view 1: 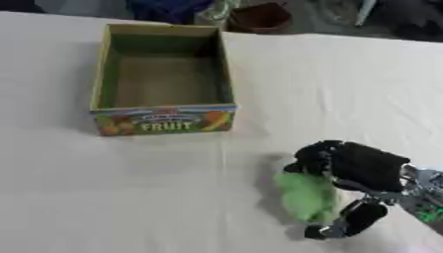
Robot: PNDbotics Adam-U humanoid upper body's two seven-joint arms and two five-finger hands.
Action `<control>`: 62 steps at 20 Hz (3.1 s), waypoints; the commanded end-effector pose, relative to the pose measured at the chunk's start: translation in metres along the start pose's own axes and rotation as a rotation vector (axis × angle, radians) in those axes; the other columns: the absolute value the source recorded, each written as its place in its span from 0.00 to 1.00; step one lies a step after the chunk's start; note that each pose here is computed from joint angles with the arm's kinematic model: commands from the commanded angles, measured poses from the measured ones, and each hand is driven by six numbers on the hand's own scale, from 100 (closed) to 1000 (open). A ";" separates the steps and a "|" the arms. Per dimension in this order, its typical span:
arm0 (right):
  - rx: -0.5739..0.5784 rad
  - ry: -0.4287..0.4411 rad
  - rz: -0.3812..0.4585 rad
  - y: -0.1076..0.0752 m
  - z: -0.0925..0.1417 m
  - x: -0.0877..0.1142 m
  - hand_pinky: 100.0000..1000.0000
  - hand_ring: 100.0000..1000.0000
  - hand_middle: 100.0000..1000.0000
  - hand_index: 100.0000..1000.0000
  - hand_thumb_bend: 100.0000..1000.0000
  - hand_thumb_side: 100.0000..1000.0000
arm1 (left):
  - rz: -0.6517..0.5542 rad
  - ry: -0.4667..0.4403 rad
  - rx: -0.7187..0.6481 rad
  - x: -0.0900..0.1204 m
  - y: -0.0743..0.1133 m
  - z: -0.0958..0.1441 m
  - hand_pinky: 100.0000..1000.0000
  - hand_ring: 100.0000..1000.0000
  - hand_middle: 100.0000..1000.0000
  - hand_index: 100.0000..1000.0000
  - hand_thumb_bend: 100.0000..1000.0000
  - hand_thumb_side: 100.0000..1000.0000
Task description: Pick up objects on the table and place them in the box.
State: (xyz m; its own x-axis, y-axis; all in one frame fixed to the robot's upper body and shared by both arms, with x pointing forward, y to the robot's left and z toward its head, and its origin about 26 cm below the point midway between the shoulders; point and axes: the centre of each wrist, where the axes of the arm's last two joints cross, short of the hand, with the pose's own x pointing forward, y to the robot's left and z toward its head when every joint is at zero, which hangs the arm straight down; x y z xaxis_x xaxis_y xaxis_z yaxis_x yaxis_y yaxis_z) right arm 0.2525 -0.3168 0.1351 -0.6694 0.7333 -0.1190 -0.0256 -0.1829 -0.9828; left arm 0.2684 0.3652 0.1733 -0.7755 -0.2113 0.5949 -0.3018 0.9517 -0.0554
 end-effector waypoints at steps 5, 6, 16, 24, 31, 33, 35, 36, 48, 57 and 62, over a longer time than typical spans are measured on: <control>-0.002 0.007 -0.002 -0.003 -0.002 0.003 0.73 0.78 0.54 0.82 0.33 0.59 | -0.003 -0.033 -0.017 0.006 -0.002 -0.006 0.37 0.34 0.39 0.51 0.00 0.72; -0.007 0.007 -0.007 -0.003 -0.002 0.004 0.73 0.78 0.54 0.81 0.32 0.59 | -0.003 -0.033 -0.017 0.006 -0.002 -0.005 0.37 0.34 0.39 0.51 0.00 0.72; -0.102 -0.003 -0.027 -0.002 -0.001 0.003 0.71 0.74 0.49 0.75 0.00 0.61 | -0.005 -0.033 -0.017 0.006 -0.002 -0.006 0.37 0.34 0.39 0.51 0.00 0.72; -0.221 0.010 -0.012 -0.009 0.003 -0.004 0.68 0.70 0.47 0.72 0.00 0.57 | -0.007 -0.032 -0.015 0.006 -0.001 -0.006 0.37 0.34 0.39 0.51 0.00 0.72; -0.387 0.008 0.040 -0.041 0.006 -0.023 0.66 0.68 0.47 0.71 0.00 0.54 | -0.005 -0.031 -0.013 0.006 -0.001 -0.006 0.37 0.34 0.39 0.51 0.00 0.72; -0.441 0.003 0.056 -0.053 0.007 -0.029 0.66 0.67 0.48 0.71 0.00 0.53 | -0.005 -0.030 -0.013 0.006 -0.001 -0.006 0.37 0.34 0.39 0.51 0.00 0.72; -0.492 -0.006 0.070 -0.066 0.007 -0.034 0.65 0.66 0.48 0.70 0.00 0.52 | -0.005 -0.027 -0.015 0.006 -0.001 -0.005 0.37 0.34 0.39 0.51 0.00 0.72; -0.516 -0.013 0.077 -0.073 0.006 -0.036 0.65 0.66 0.48 0.70 0.00 0.51 | -0.004 -0.026 -0.016 0.006 -0.001 -0.004 0.37 0.34 0.39 0.51 0.00 0.72; -0.689 -0.065 0.067 -0.145 -0.015 -0.035 0.65 0.65 0.47 0.70 0.00 0.51 | 0.009 -0.011 -0.038 0.005 -0.003 -0.002 0.37 0.34 0.39 0.51 0.00 0.72; -0.787 -0.102 -0.006 -0.197 -0.030 -0.021 0.66 0.65 0.46 0.70 0.00 0.48 | 0.024 -0.012 -0.064 0.005 -0.006 -0.002 0.37 0.34 0.39 0.51 0.00 0.72; -0.819 -0.136 -0.064 -0.226 -0.037 -0.009 0.66 0.65 0.47 0.70 0.00 0.47 | 0.028 -0.019 -0.073 0.005 -0.007 -0.004 0.37 0.34 0.39 0.51 0.00 0.72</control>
State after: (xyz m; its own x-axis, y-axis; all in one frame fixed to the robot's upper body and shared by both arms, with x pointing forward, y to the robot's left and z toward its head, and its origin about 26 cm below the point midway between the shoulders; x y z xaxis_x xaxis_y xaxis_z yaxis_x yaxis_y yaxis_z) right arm 0.2971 -0.2589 0.3450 -0.7663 0.6358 -0.0920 0.4460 0.4235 -0.7885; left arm 0.2704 0.3577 0.1690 -0.7745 -0.1750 0.6078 -0.2480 0.9680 -0.0373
